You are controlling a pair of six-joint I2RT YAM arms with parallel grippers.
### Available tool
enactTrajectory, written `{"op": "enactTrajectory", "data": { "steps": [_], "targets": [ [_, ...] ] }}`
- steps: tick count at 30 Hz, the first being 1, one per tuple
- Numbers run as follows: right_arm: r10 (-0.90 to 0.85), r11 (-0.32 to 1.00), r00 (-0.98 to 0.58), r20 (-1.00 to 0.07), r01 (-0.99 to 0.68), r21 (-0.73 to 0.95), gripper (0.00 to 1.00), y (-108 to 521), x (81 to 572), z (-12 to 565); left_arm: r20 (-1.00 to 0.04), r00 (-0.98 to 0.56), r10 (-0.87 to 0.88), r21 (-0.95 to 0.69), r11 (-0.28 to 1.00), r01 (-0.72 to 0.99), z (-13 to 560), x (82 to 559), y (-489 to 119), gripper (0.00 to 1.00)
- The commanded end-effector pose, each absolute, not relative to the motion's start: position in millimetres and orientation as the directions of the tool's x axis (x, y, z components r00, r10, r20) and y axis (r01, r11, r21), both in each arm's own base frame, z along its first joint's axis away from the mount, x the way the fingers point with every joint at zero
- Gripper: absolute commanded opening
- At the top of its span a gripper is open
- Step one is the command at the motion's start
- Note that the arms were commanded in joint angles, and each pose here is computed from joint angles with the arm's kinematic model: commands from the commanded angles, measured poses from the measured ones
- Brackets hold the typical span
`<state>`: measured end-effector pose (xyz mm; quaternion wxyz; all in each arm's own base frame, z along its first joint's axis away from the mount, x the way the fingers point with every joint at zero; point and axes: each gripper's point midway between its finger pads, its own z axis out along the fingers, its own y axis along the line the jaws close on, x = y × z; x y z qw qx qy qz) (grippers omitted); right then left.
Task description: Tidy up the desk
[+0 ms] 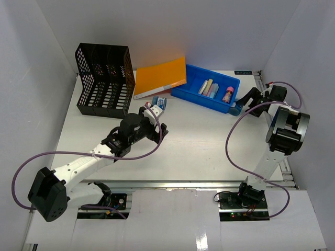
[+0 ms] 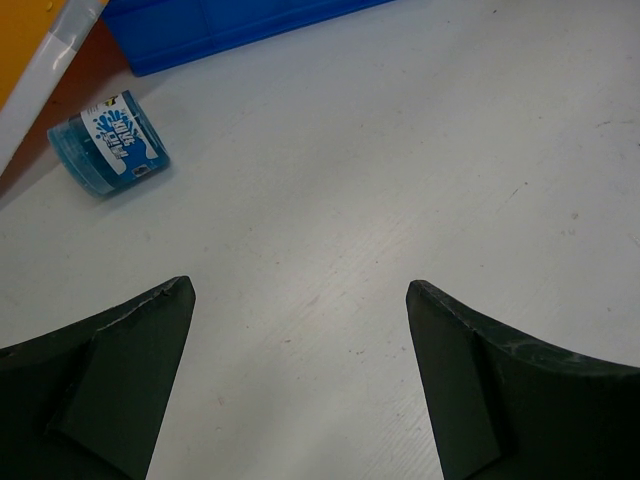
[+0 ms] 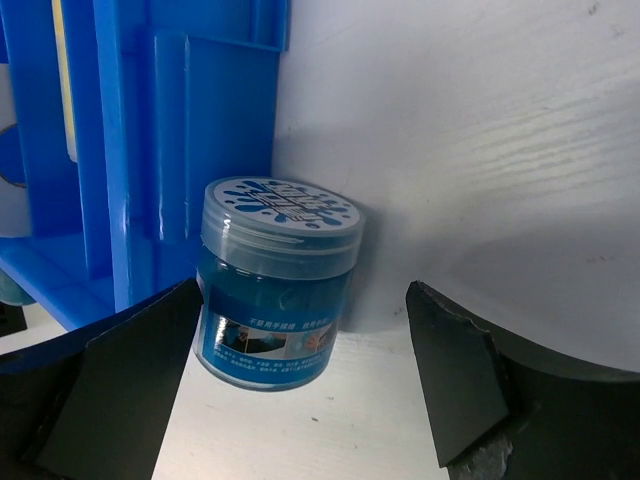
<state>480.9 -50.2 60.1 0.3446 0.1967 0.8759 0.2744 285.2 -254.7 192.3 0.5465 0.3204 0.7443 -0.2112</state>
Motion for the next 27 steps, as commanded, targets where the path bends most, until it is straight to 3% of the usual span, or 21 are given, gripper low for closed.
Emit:
{"op": "enactTrajectory", "data": {
  "steps": [1, 11, 21, 27],
  "targets": [
    [0.532, 0.774, -0.674, -0.512, 0.144, 0.616, 0.89, -46, 502, 61, -0.953, -0.178, 0.245, 0.054, 0.715, 0.697, 199, 288, -251, 0.98],
    [0.534, 0.801, -0.679, -0.504, 0.215, 0.559, 0.82, -51, 505, 38, -0.947, -0.190, 0.257, 0.054, 0.715, 0.697, 193, 290, -251, 0.98],
    [0.509, 0.844, -0.677, -0.531, 0.271, 0.462, 0.49, -67, 490, 24, -0.952, -0.191, 0.241, 0.037, 0.708, 0.705, 195, 289, -253, 0.98],
    [0.437, 0.869, -0.697, -0.568, 0.166, 0.466, 0.25, -53, 469, 47, -0.964, -0.203, 0.172, -0.039, 0.662, 0.748, 205, 279, -264, 0.98]
  ]
}}
